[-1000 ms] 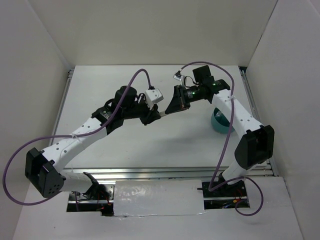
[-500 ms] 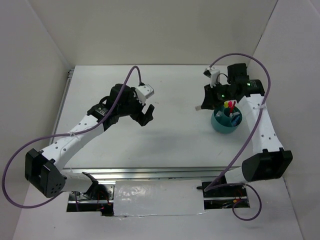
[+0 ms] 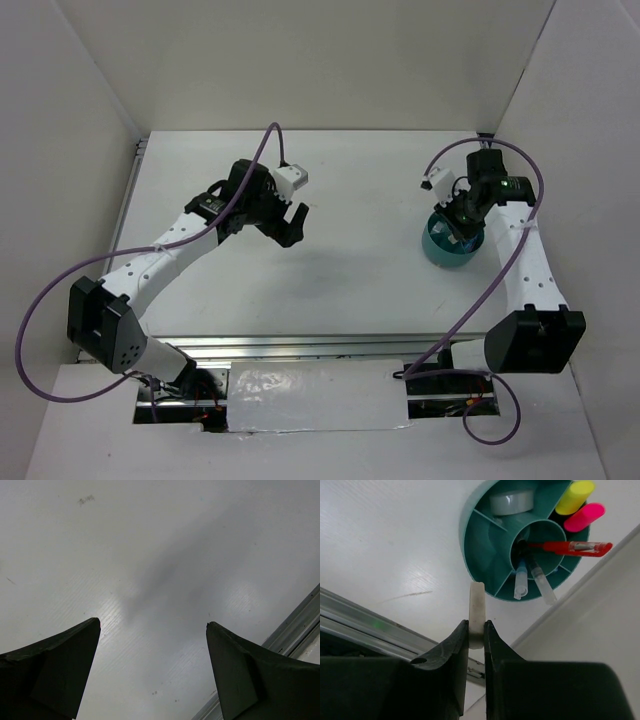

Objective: Sort the stationery into containers
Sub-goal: Place the stationery in the storage box.

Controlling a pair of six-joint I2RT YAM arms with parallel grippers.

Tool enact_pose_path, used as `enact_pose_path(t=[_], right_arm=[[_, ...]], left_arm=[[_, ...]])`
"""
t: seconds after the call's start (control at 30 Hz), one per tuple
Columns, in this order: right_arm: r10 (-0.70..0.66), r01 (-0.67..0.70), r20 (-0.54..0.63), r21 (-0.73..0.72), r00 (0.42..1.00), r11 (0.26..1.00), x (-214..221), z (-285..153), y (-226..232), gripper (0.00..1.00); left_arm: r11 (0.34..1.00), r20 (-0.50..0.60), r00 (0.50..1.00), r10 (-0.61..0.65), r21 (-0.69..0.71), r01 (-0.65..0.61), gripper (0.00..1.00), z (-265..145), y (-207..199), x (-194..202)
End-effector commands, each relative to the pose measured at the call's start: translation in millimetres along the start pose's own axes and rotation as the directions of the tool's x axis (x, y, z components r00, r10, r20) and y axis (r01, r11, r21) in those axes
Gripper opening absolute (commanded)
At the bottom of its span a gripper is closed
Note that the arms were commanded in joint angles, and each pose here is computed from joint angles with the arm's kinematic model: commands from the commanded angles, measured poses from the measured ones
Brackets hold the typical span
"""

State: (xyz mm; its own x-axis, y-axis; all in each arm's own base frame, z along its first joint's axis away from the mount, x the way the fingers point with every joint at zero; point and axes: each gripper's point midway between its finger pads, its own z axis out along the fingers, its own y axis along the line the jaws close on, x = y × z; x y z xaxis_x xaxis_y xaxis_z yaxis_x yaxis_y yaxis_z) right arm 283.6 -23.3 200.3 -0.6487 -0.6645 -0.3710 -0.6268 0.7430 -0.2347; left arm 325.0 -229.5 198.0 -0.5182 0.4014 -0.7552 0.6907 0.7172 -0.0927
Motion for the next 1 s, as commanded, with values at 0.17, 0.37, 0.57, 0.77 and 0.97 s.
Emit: enact_pose_path(t=[0.17, 0.37, 0.57, 0.77, 0.97], right_arm=[[-0.043, 0.049, -0.066, 0.091, 0.997, 0.995, -0.2, 18.9, -7.9, 0.0], [-0.028, 0.039, -0.073, 0.159, 0.997, 0.986, -6.1, 31.5, -15.9, 0.0], [-0.052, 0.067, -0.075, 0.208, 0.996, 0.976, -7.7, 42.1, -20.1, 0.01], [-0.049, 0.064, -0.087, 0.187, 0.995, 0.98, -8.3, 50.9, -18.2, 0.12], [-0.05, 0.067, -0.09, 0.197, 0.995, 0.978, -10.7, 50.8, -21.7, 0.31]], left_arm=[[1.0, 0.033, 0.999, -0.005, -0.014, 0.005, 0.99, -6.5, 0.4, -10.1], [0.999, 0.033, 0.999, -0.004, -0.048, 0.006, 0.99, -7.5, 6.2, -11.1], [0.997, 0.033, 0.999, -0.001, -0.081, 0.004, 0.99, -8.6, 11.4, -10.5], [0.996, 0.03, 1.0, -0.003, -0.093, 0.006, 0.99, -8.6, 13.5, -10.2], [0.986, 0.024, 1.0, -0.007, -0.164, 0.011, 0.99, -9.1, 28.2, -7.3]])
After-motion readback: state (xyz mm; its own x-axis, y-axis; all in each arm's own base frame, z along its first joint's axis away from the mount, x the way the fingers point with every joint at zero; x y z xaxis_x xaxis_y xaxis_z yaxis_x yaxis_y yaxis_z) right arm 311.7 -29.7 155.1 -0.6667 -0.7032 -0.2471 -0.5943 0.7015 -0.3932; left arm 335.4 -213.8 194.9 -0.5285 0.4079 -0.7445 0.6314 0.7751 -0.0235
